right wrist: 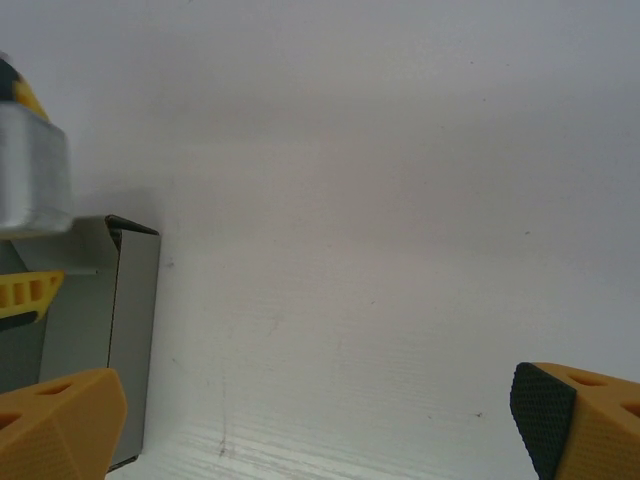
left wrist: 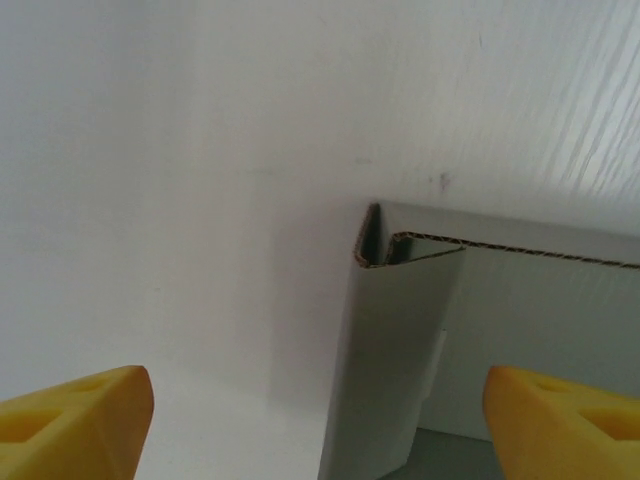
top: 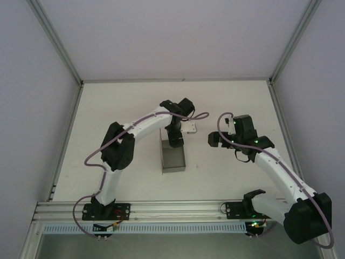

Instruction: Assemble paper box

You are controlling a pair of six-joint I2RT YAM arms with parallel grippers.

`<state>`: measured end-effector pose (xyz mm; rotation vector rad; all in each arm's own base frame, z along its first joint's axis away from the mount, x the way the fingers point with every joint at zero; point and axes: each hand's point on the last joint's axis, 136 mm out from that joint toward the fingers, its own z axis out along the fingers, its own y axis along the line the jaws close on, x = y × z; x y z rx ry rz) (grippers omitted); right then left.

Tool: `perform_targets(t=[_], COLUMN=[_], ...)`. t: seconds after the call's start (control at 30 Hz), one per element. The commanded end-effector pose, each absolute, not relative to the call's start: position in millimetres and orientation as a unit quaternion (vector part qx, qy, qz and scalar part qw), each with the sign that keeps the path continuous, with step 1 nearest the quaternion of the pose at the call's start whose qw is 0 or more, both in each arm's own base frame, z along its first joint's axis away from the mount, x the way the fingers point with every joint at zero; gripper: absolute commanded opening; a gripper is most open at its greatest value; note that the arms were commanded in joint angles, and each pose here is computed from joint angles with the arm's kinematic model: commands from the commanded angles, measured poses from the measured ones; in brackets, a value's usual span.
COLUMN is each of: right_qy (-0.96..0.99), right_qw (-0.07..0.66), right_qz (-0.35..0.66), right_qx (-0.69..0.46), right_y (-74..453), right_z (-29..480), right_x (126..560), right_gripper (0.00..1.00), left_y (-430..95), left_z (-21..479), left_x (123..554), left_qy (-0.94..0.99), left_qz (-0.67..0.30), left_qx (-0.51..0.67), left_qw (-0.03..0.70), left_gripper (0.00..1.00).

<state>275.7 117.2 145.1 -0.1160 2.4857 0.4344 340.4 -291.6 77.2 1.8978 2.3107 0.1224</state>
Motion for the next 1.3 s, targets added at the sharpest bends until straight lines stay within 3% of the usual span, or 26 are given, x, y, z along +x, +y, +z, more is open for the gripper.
perform_targets(t=[0.0,0.13,0.23,0.37,0.43,0.53,0.57,0.73,0.8,0.93,1.03,1.27], right_qy=[0.936,0.939,0.942,0.943,0.944,0.944,0.944,0.944,0.941,0.931,0.913,0.882], right_qw=[0.304,0.295,0.289,0.286,0.284,0.283,0.282,0.288,0.297,0.322,0.332,0.382], right_qz=[0.169,0.17,0.166,0.164,0.163,0.164,0.164,0.159,0.159,0.17,0.235,0.274], right_qx=[-0.053,-0.05,-0.048,-0.048,-0.047,-0.046,-0.045,-0.034,-0.018,0.037,0.042,0.028], right_y=[120,121,120,120,120,120,120,116,114,109,134,176], right_z=[147,141,138,137,136,135,135,137,142,160,171,199], right_x=[280,280,281,282,282,281,281,280,281,284,286,310], right_gripper=[1.0,1.0,1.0,1.0,1.0,1.0,1.0,1.0,1.0,1.0,1.0,0.99], left_y=[-281,-269,-262,-258,-254,-250,-248,-240,-244,-256,-259,-258], left_z=[75,58,44,30,23,16,16,22,36,101,163,243], left_x=[334,348,350,349,349,351,354,371,385,421,439,431], left_qy=[0.758,0.769,0.772,0.775,0.776,0.783,0.785,0.807,0.819,0.847,0.862,0.864], left_qz=[0.036,0.061,0.076,0.08,0.089,0.1,0.108,0.135,0.147,0.168,0.176,0.145], left_qx=[0.65,0.637,0.631,0.627,0.624,0.614,0.609,0.574,0.551,0.463,0.367,0.223], left_qw=[0.034,0.023,0.003,-0.011,-0.018,-0.024,-0.019,0.014,0.061,0.199,0.303,0.427], left_gripper=[0.8,0.64,0.58,0.37,0.34,0.14,0.0,0.0,0.0,0.0,0.0,0.0])
